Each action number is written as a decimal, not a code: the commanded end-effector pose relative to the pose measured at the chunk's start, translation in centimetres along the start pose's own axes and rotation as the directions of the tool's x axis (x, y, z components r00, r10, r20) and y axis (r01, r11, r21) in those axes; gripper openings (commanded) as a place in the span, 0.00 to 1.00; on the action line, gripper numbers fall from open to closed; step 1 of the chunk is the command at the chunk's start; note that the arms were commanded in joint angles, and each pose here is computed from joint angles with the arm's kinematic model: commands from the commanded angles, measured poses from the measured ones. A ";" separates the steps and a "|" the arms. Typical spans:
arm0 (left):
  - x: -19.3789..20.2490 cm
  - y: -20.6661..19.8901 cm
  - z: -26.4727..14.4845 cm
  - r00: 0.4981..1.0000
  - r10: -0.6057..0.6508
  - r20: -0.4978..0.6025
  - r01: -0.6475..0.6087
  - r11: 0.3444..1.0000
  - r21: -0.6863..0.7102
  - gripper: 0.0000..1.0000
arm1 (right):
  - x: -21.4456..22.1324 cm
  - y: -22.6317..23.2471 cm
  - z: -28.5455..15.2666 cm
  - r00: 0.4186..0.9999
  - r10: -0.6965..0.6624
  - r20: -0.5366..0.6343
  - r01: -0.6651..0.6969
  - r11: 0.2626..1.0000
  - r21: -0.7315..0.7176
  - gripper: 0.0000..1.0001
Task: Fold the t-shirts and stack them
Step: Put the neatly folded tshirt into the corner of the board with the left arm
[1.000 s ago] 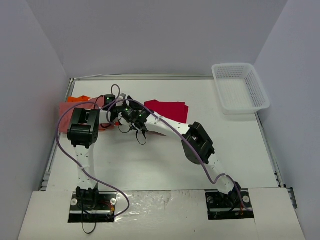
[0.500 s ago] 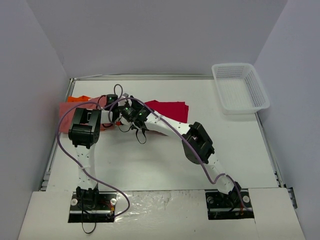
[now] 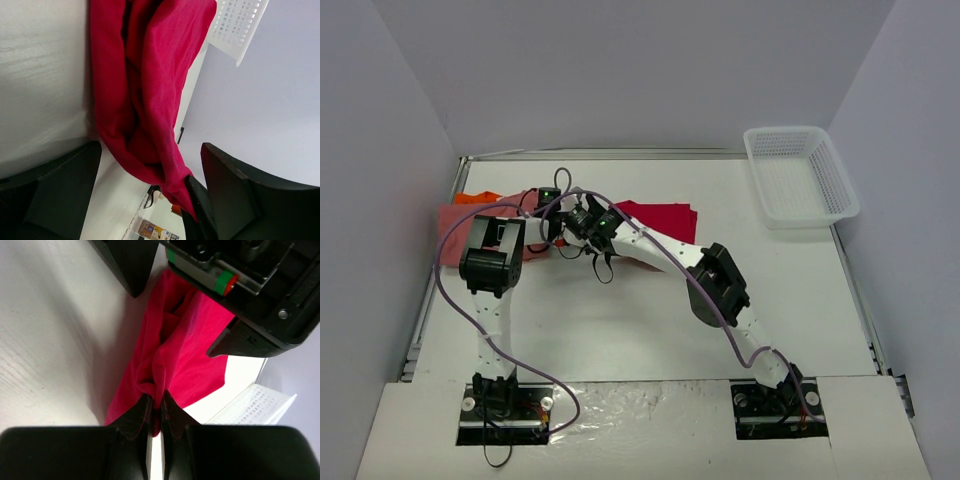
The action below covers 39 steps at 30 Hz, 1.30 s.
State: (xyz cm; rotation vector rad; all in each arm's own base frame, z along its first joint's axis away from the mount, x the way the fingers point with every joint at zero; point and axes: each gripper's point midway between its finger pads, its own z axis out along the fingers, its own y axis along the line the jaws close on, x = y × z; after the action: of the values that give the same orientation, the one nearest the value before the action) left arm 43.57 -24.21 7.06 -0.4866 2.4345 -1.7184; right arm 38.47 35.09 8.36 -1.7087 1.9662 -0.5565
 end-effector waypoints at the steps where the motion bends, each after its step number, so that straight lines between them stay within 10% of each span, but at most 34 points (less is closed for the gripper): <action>1: 2.5 0.1 2.2 0.997 0.004 -0.077 -0.006 1.000 -0.030 0.80 | -3.5 -2.9 -2.8 0.988 0.083 0.132 -0.095 0.992 0.084 0.00; 39: 3.4 0.5 5.2 0.988 -0.029 -0.151 0.034 0.999 0.032 0.64 | -6.7 -1.2 -4.0 0.981 0.062 0.185 -0.070 0.997 0.037 0.00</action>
State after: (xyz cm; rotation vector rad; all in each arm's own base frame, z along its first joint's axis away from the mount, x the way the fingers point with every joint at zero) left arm 44.34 -26.29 6.97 -0.4167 2.3948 -1.8197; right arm 38.45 34.56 9.03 -1.7658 1.9884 -0.6002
